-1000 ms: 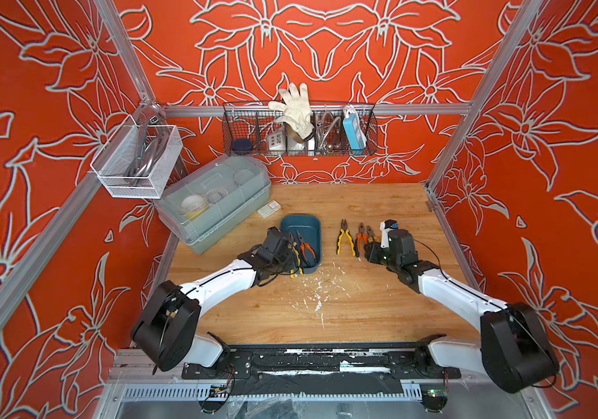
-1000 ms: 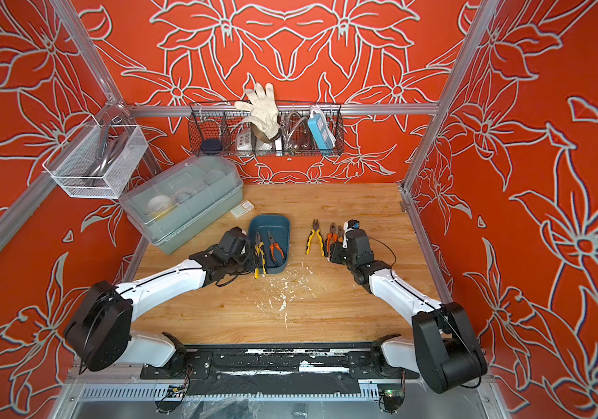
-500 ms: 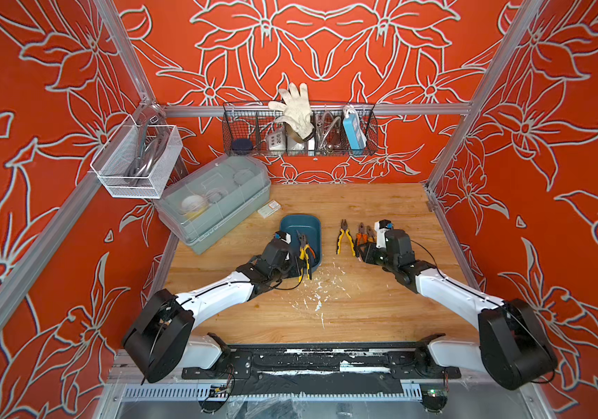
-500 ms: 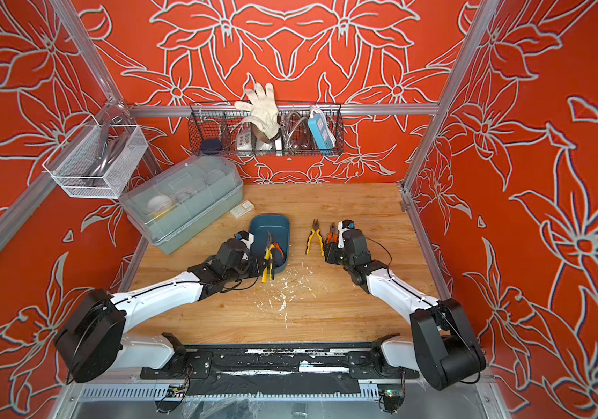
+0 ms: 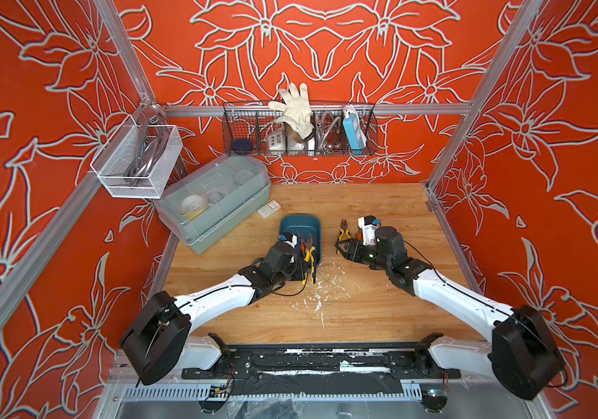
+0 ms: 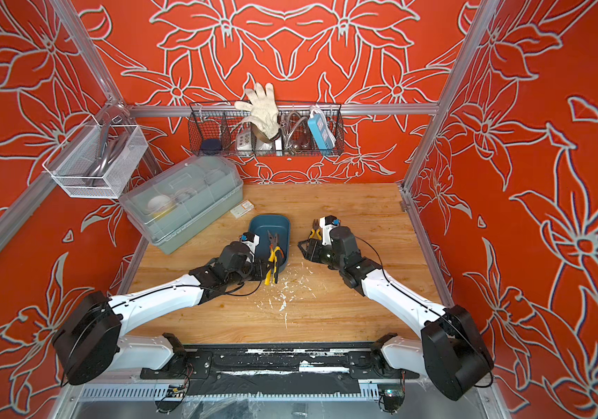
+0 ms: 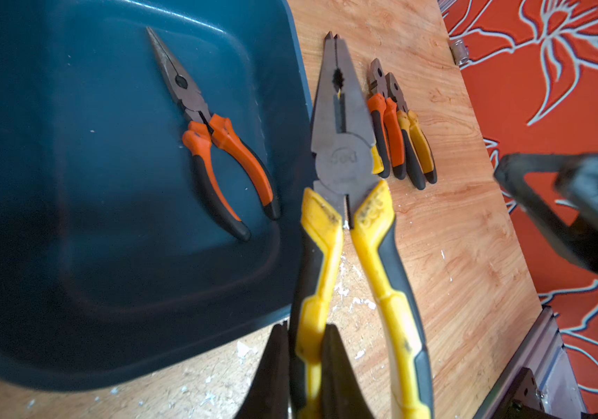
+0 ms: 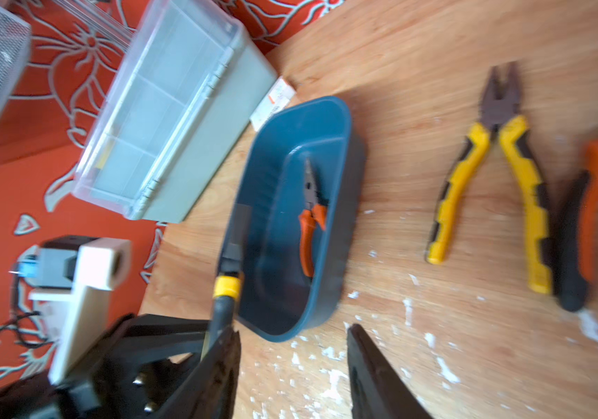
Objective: Take the pliers out of the storage box
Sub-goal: Pick up the pliers from the storage box, then place the pliers at the center of the board.
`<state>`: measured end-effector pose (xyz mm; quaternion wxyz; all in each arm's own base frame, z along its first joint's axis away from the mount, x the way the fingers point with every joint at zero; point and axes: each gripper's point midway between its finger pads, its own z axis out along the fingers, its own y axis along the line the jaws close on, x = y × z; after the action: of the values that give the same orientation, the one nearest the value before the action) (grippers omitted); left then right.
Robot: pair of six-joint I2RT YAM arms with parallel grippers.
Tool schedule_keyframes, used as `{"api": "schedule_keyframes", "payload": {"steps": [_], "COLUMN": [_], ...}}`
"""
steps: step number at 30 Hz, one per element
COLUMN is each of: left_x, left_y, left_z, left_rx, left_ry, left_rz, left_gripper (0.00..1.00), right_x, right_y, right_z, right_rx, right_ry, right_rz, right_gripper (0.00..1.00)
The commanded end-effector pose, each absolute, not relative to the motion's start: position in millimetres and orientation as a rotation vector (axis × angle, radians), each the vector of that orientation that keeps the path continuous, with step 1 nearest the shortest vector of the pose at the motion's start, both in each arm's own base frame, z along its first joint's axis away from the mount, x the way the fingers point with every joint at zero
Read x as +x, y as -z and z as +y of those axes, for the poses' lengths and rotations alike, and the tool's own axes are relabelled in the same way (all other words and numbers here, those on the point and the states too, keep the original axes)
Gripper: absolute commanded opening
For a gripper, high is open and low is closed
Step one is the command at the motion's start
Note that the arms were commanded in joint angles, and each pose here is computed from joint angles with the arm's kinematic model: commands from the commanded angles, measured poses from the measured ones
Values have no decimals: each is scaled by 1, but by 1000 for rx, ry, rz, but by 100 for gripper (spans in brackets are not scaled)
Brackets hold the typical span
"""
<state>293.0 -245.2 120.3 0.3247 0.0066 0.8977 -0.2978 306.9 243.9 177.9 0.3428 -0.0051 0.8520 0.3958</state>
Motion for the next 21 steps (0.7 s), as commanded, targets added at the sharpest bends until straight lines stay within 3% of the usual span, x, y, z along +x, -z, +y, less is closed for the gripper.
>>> {"api": "schedule_keyframes", "payload": {"steps": [1, 21], "left_x": [305, 306], "left_y": [-148, -155], "left_z": [-254, -246], "left_rx": [44, 32], "left_ry": [812, 766], "left_rz": [2263, 2252], "left_gripper": [0, 0], "right_x": [308, 312], "right_y": [-190, -159], "right_z": [265, 345], "right_rx": [-32, -130], "right_ry": [-1110, -1175], "right_rz": [2215, 2391], "right_gripper": [54, 57]}}
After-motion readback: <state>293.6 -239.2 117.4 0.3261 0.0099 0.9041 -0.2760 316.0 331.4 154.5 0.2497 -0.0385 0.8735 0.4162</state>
